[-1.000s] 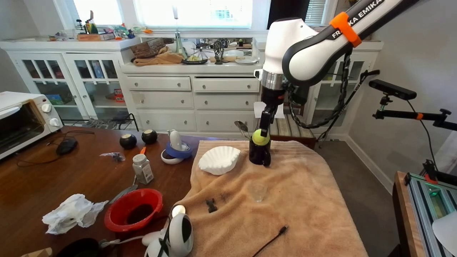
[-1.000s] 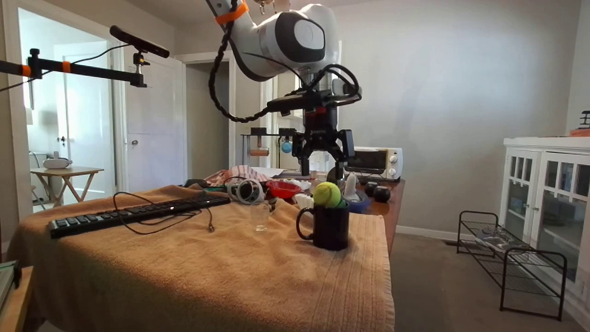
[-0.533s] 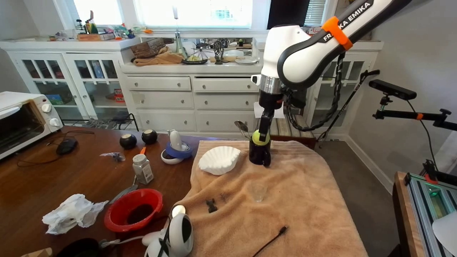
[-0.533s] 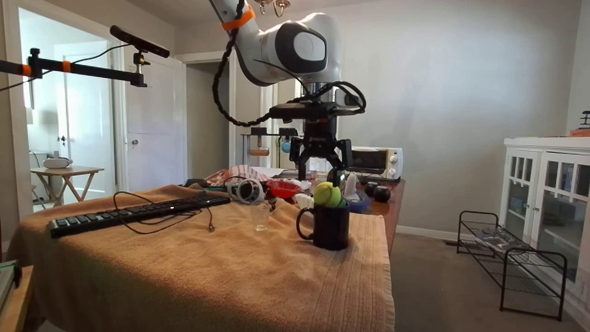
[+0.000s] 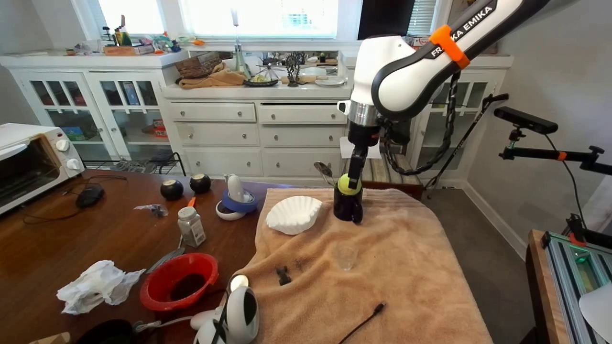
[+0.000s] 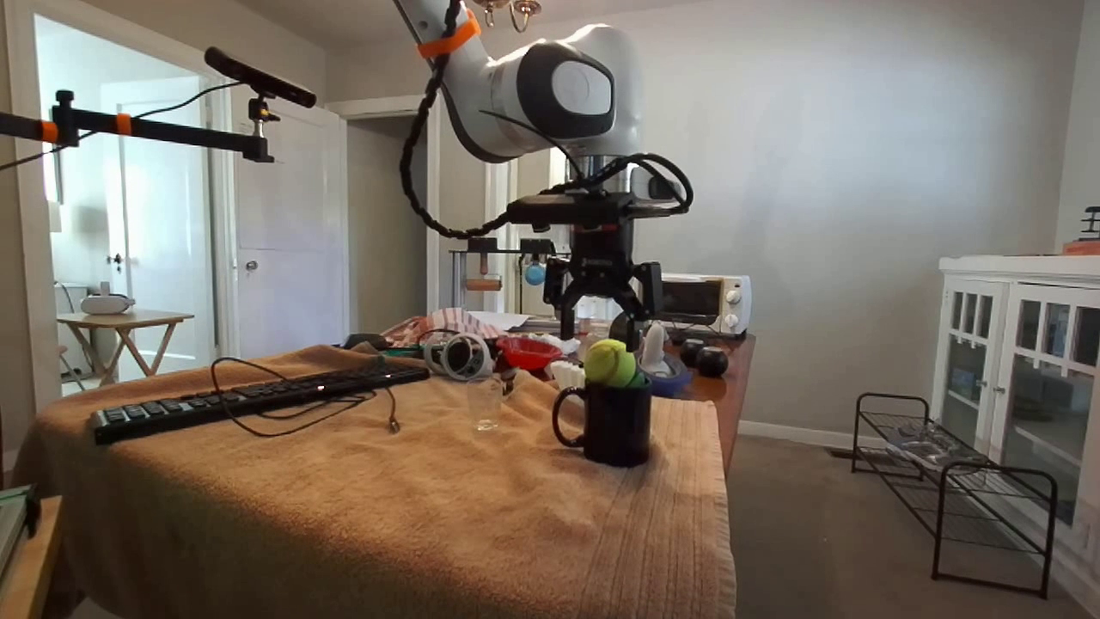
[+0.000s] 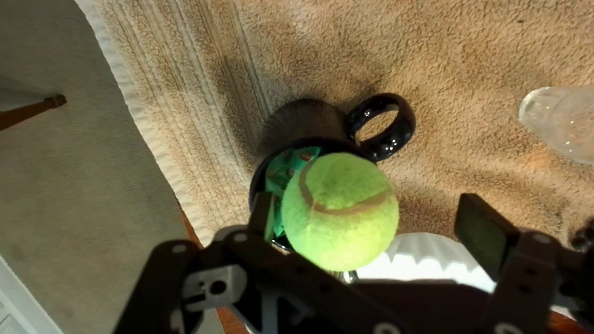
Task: Put the glass cup in an upright position and put the green ball on the glass cup
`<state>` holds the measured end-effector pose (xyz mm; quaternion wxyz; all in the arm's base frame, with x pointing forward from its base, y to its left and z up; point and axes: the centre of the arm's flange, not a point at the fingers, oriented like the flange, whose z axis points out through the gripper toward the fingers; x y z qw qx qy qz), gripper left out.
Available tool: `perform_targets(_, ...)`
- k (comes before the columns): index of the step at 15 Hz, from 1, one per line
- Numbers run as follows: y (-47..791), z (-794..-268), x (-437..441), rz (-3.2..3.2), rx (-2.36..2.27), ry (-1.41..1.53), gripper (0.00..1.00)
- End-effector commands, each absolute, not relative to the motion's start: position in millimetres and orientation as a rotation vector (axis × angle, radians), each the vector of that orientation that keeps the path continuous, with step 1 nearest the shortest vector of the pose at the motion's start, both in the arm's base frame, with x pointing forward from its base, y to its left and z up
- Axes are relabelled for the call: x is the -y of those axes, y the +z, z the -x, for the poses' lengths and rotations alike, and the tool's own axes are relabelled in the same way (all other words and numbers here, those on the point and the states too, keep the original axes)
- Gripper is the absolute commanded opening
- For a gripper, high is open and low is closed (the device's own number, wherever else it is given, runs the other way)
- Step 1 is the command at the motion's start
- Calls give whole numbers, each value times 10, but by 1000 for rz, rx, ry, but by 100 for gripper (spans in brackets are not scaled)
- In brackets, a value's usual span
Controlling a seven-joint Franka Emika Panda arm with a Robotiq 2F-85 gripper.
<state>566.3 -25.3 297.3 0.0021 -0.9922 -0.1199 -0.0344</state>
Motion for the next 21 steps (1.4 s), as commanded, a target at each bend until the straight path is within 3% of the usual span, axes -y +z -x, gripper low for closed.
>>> perform_targets(1, 2842, -5782, 315, 3108, 399, -124, 100)
perform_targets(4, 2773, -5809, 308, 3102, 417, -120, 100)
perform_targets(5, 2759, -5817, 303, 3103, 418, -118, 90)
perform_targets(6, 2752, -5823, 297, 3104, 419, -117, 73)
perform_targets(10, 2741, -5832, 305, 3105, 417, -124, 42)
perform_targets(21, 3638, -5448, -509, 2913, 659, 12, 40)
